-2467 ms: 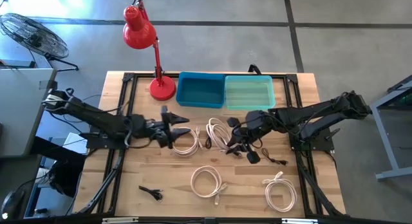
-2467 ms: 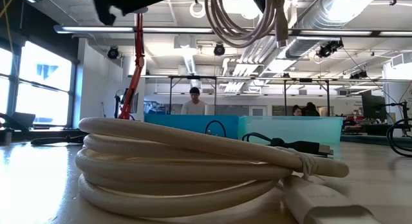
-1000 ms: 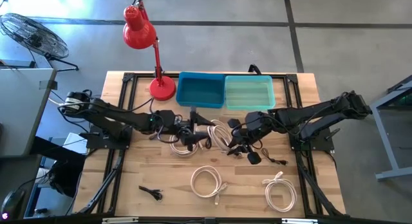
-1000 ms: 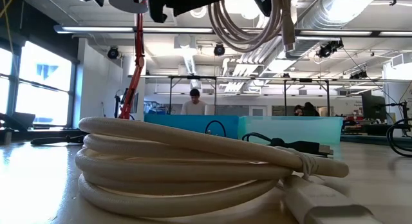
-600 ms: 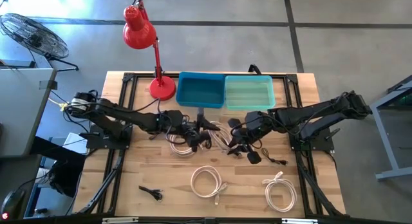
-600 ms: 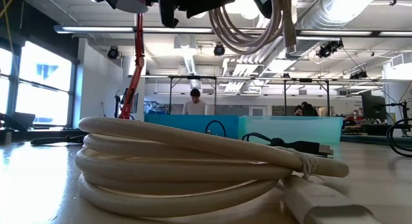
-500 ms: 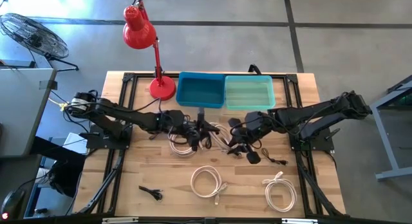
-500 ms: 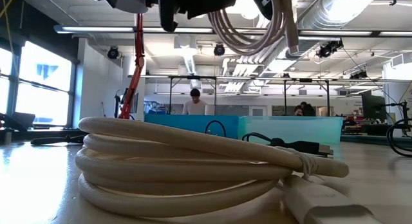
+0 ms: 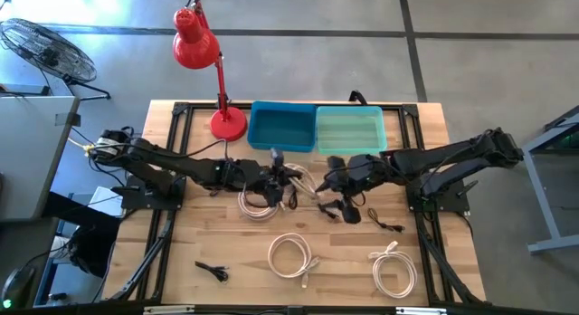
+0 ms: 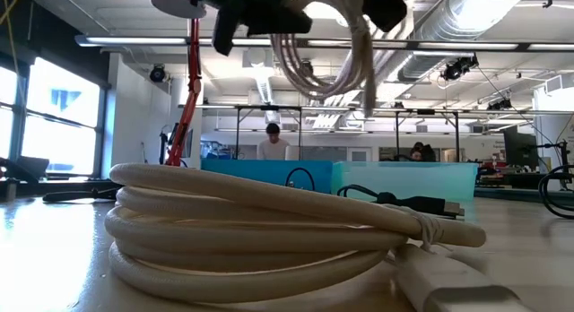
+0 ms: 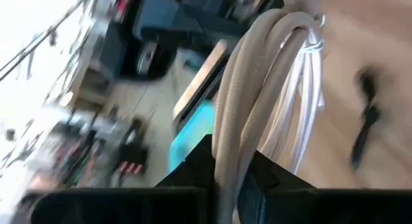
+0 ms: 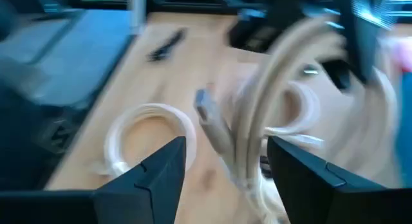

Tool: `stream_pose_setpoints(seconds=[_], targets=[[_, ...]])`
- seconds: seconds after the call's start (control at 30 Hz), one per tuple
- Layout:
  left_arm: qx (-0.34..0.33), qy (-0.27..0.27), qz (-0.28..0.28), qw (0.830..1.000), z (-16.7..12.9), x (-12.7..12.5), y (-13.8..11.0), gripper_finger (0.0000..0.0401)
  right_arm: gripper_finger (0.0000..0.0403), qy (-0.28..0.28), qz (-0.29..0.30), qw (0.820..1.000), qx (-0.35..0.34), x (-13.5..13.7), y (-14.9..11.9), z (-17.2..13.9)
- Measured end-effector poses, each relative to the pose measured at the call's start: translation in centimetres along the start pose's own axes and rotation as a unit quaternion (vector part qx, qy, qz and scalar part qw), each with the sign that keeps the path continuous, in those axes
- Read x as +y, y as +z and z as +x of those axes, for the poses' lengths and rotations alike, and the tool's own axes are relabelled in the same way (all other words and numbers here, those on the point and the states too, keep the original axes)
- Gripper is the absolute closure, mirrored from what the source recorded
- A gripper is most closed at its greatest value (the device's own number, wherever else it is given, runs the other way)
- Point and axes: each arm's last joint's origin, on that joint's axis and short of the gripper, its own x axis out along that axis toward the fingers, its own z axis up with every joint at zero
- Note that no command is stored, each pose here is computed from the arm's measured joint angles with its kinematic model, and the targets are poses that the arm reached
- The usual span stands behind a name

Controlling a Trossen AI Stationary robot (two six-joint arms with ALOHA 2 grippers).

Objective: Pick & Place USB Port
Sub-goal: Put the brown charger cable into the blue bin

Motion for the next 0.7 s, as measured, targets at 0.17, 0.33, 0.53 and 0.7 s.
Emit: stream_pose_setpoints(seconds=[0.17,0.33,0.53,0.7], targets=[[0.145,0.086,0.025,0.985,-2.1,1.6,-0.7,0.0374,0.0195,-0.081,0.004,0.997,-0.007,-0.8,0.1,-2.1],[0.253,0.159,0.047,0.953,-2.9,4.3,-2.8,0.0374,0.0197,-0.148,0.007,0.989,-0.029,-1.3,0.4,-4.4],[0.304,0.164,-0.023,0.938,-3.1,9.8,-6.2,0.0374,0.0197,-0.173,0.011,0.985,-0.015,-1.7,-0.1,-5.9],[0.298,0.074,-0.114,0.945,-1.8,13.4,-9.4,0.0374,0.0197,-0.187,0.012,0.982,0.000,-2.0,-0.4,-6.1]])
